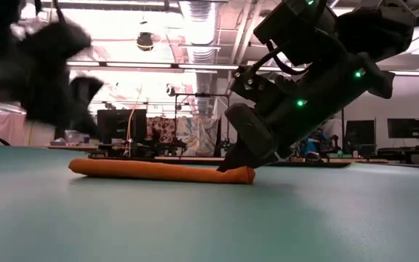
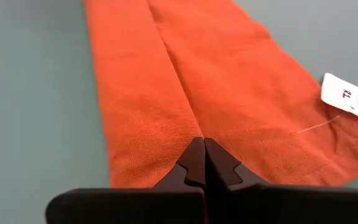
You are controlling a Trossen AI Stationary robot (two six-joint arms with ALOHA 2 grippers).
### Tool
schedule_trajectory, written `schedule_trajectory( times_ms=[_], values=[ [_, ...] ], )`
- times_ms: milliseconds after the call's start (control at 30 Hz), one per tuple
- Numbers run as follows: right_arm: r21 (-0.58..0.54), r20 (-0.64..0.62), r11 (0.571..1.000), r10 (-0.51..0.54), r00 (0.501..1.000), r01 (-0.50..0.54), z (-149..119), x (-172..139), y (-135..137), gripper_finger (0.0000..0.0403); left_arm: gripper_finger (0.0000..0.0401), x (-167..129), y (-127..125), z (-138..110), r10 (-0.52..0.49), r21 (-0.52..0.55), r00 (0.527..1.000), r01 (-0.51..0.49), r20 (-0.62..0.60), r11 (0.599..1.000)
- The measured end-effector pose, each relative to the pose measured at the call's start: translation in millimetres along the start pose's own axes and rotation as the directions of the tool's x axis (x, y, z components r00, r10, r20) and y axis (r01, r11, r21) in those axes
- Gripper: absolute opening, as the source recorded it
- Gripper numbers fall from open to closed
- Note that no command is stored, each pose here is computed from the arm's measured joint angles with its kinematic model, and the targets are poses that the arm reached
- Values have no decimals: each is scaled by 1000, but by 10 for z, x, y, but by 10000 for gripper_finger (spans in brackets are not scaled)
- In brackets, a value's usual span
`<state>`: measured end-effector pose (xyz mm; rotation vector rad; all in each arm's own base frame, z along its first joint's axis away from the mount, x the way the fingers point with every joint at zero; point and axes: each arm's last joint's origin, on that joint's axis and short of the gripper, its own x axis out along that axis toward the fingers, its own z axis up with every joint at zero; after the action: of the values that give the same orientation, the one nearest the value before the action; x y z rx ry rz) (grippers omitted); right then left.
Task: Roll napkin
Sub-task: Roll the orange table napkin
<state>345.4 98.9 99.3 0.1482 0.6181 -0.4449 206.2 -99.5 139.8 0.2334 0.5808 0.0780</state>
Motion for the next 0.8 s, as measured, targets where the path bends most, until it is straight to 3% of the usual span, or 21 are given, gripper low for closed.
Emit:
schedule_trajectory(
  times_ms=[133, 267, 533, 800],
  values=[
    [0, 0, 1000, 0, 1000, 0, -1, 0, 0, 12, 0, -134, 11, 109, -35, -36, 985, 42, 169, 998],
    [1, 1, 1000, 2, 1000, -2, -1, 0, 0, 12, 0, -234, 88, 24, -84, -83, 949, 115, 303, 990],
    [11, 13, 1000, 12, 1000, -12, 6, 1, 9, 12, 0, -208, 266, -388, -21, -212, 964, 79, 264, 974],
    [17, 10, 1000, 14, 1000, -14, 4, 1, 9, 12, 0, -206, 272, -389, -14, -192, 961, 69, 276, 979]
  ],
)
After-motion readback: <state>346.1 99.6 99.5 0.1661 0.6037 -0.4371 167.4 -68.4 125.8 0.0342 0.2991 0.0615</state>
